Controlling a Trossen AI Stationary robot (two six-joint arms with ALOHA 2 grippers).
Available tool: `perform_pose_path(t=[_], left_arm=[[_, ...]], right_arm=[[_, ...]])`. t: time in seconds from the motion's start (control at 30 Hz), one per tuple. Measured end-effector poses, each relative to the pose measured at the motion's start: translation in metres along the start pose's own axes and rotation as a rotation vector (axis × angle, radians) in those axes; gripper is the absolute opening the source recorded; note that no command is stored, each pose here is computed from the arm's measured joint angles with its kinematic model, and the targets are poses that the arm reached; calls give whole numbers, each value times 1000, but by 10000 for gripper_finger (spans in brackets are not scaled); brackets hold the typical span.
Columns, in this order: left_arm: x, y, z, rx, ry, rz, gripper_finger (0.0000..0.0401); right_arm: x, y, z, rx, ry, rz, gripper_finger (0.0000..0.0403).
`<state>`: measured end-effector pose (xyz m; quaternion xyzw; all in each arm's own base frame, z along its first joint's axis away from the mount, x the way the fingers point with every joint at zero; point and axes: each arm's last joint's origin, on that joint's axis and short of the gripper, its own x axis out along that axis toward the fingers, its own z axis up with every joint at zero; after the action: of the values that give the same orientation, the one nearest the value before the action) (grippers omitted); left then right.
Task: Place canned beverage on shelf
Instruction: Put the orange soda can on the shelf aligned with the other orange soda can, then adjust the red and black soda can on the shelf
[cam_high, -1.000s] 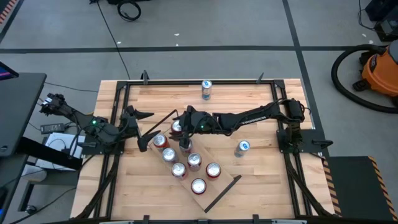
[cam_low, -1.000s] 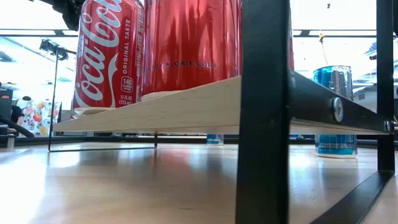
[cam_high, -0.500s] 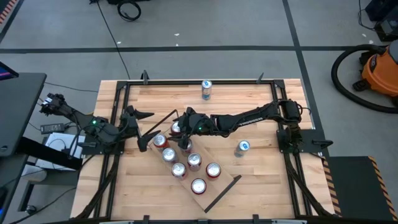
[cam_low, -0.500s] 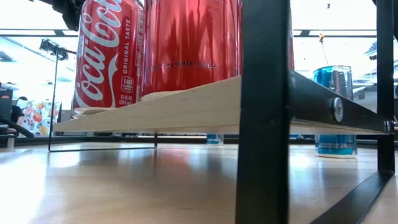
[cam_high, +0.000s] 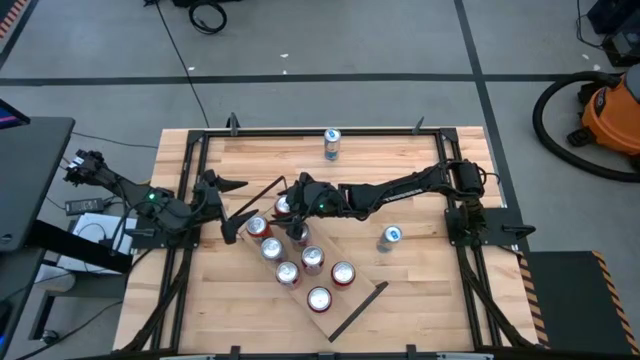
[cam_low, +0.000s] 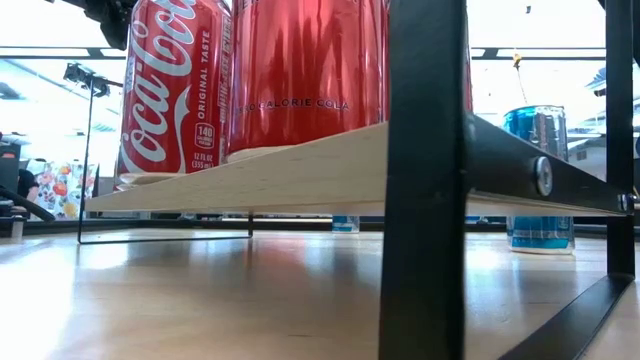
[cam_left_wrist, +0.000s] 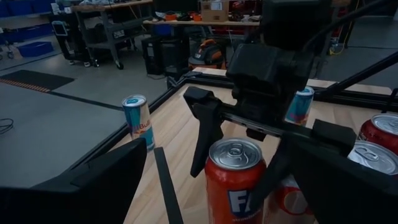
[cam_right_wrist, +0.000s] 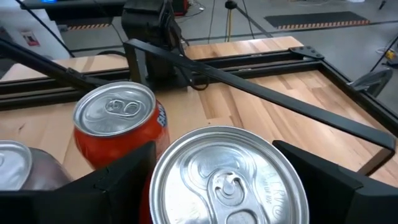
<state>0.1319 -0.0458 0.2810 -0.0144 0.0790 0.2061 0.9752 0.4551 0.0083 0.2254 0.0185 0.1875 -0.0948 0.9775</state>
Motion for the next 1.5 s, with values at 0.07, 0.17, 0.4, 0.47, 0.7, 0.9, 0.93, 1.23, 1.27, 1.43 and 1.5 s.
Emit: perform_pose_path(t=[0.07, 0.17, 0.4, 0.47, 0.7, 0.9, 0.93, 1.23, 1.27, 1.43, 1.5], left_arm=[[0, 0, 0, 0, 0, 0, 398], [0, 0, 0, 0, 0, 0, 398], [0, 0, 0, 0, 0, 0, 398], [0, 0, 0, 0, 0, 0, 398], [0, 0, 0, -1, 0, 0, 398], [0, 0, 0, -7, 0, 0, 398], [0, 0, 0, -8, 0, 0, 398], [0, 0, 0, -7, 0, 0, 398], [0, 0, 0, -7, 0, 0, 398], [0, 0, 0, -10, 3, -10, 398], [0, -1, 0, -16, 5, -22, 398]], right_arm=[[0, 0, 0, 1, 3, 5, 332], [0, 0, 0, 0, 7, 20, 347], [0, 0, 0, -2, 7, 20, 356], [0, 0, -1, -2, 7, 20, 356], [-4, -1, 4, -22, 2, 17, 356], [-16, 3, 17, -62, -50, -32, 356], [-17, 5, 18, -67, -53, -38, 356], [-38, 13, 35, -93, -90, -60, 356], [-42, 14, 37, -100, -89, -65, 356], [-67, 21, 50, -117, -71, -84, 356], [-79, 25, 53, -119, -45, -74, 356]])
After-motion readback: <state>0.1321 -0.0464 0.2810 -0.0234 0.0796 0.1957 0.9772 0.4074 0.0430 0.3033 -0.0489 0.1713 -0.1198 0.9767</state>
